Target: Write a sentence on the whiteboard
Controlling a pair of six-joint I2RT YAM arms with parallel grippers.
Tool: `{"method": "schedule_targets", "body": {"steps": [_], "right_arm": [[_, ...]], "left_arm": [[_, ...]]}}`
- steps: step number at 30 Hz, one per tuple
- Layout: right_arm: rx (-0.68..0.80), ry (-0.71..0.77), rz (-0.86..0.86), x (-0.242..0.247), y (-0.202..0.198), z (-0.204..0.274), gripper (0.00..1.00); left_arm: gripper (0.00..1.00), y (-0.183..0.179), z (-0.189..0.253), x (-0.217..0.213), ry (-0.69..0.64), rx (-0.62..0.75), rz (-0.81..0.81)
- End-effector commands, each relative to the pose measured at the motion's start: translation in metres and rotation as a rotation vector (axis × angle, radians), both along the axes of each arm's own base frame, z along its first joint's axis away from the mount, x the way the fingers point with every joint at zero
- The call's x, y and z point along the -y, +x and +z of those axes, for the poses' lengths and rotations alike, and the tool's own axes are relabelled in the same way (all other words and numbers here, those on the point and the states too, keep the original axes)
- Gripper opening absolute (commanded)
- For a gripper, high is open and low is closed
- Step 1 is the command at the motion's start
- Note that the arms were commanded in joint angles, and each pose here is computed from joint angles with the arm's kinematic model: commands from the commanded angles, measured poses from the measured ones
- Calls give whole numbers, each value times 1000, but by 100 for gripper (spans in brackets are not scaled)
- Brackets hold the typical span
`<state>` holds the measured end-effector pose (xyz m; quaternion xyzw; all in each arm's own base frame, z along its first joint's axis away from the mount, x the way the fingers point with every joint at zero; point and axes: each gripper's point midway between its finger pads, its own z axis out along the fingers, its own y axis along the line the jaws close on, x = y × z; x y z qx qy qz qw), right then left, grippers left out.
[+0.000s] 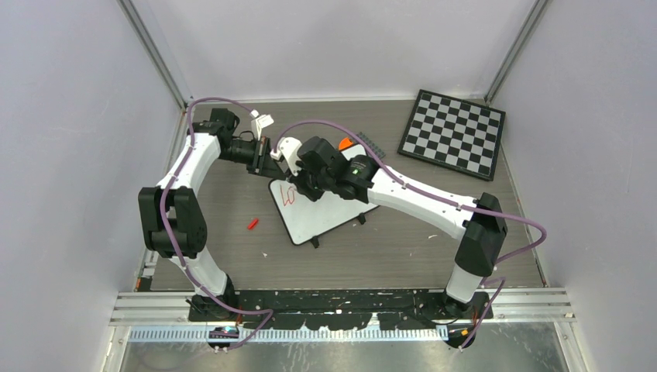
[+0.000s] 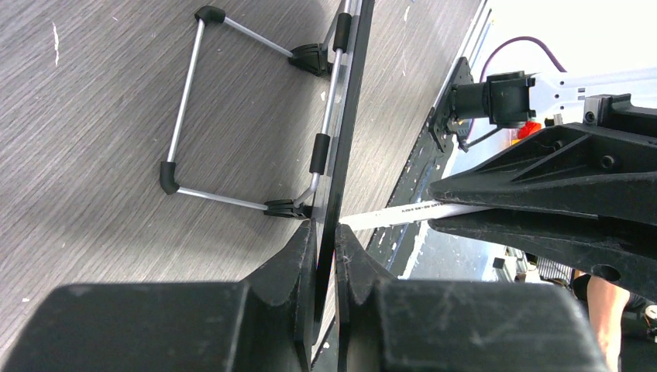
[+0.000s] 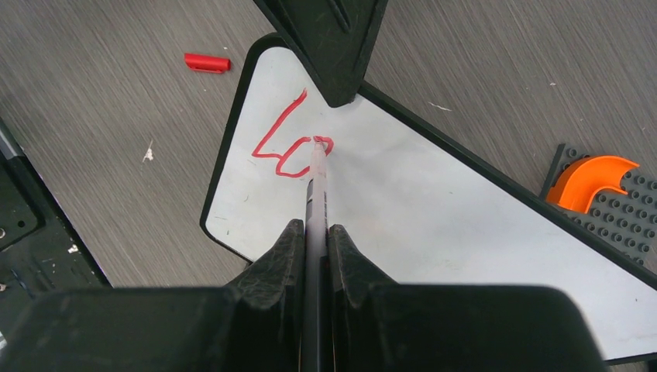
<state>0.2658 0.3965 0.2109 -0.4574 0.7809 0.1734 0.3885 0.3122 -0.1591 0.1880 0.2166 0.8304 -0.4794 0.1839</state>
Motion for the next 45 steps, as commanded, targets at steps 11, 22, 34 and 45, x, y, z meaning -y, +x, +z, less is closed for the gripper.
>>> {"method": "schedule_targets", "body": {"steps": [11, 22, 34, 45], "right_arm": [[57, 33, -33, 10, 10, 19, 0], [30, 5, -46, 23, 10, 4, 0], [4, -8, -44, 28, 4, -8, 0], [66, 32, -80, 25, 29, 22, 0]], "left_arm": [[0, 7, 4, -4, 27, 20, 19], [0, 8, 3, -4, 27, 18, 20], [0, 7, 2, -4, 31, 18, 22], [0, 8, 3, -5, 32, 18, 25]]}}
